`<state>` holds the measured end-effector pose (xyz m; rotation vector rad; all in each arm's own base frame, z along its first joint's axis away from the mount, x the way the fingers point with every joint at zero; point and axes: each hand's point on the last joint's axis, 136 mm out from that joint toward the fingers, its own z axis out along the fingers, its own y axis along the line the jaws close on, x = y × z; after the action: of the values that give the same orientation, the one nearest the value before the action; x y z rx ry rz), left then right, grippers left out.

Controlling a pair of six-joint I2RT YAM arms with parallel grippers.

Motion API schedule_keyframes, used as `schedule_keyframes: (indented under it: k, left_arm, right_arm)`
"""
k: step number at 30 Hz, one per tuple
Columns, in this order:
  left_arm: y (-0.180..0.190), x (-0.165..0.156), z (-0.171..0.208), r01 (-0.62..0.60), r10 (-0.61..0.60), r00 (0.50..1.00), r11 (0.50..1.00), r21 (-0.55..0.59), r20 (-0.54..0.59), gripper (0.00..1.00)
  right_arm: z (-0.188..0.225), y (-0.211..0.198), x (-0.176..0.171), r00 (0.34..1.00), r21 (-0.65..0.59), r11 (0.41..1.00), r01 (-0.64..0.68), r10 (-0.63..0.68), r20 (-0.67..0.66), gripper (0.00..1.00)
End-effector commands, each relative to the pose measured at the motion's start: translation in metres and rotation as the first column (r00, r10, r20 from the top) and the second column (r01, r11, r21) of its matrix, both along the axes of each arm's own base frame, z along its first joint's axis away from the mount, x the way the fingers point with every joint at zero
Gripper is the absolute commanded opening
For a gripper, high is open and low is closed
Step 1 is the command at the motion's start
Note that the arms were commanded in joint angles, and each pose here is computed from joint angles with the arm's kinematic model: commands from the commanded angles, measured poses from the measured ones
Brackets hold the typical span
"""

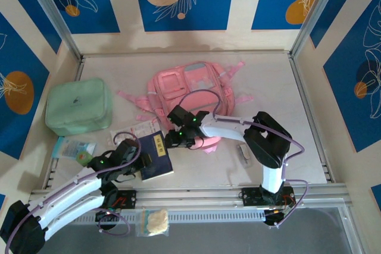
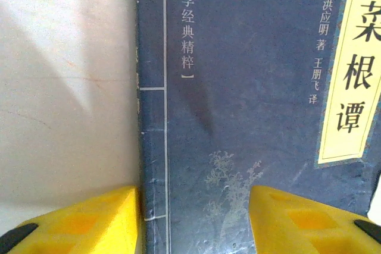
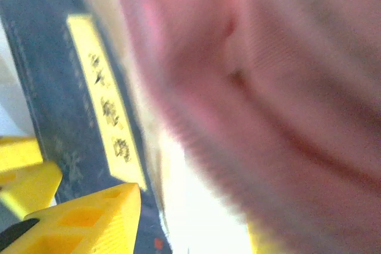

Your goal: Pack books, pencil case, and school supplies into a backpack

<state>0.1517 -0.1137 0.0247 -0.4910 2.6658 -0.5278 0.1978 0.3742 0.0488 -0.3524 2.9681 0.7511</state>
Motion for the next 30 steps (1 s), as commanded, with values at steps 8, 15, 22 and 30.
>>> schedule_keyframes:
  k: [8,15,22,30]
  left_arm:
    - [-0.001,-0.001,-0.003,0.006,-0.006,1.000,1.000,-0.010,-0.009,0.46]
    - [-0.003,0.000,-0.005,0.012,-0.012,1.000,1.000,-0.007,-0.013,0.44]
    - [-0.007,0.003,-0.005,0.021,-0.021,1.000,1.000,-0.016,-0.006,0.44]
    - [-0.002,0.002,-0.007,0.021,-0.021,1.000,1.000,0.020,-0.018,0.44]
  right_arm:
    - [-0.012,0.023,-0.025,0.997,0.039,0.999,-0.027,0.029,-0.068,0.51]
    - [-0.022,0.032,-0.023,0.996,0.033,0.998,-0.047,0.049,-0.079,0.50]
    - [-0.014,0.044,-0.026,0.993,0.073,0.995,-0.072,0.078,-0.088,0.50]
    - [0.011,0.047,-0.024,0.994,0.100,0.991,-0.093,0.099,-0.053,0.49]
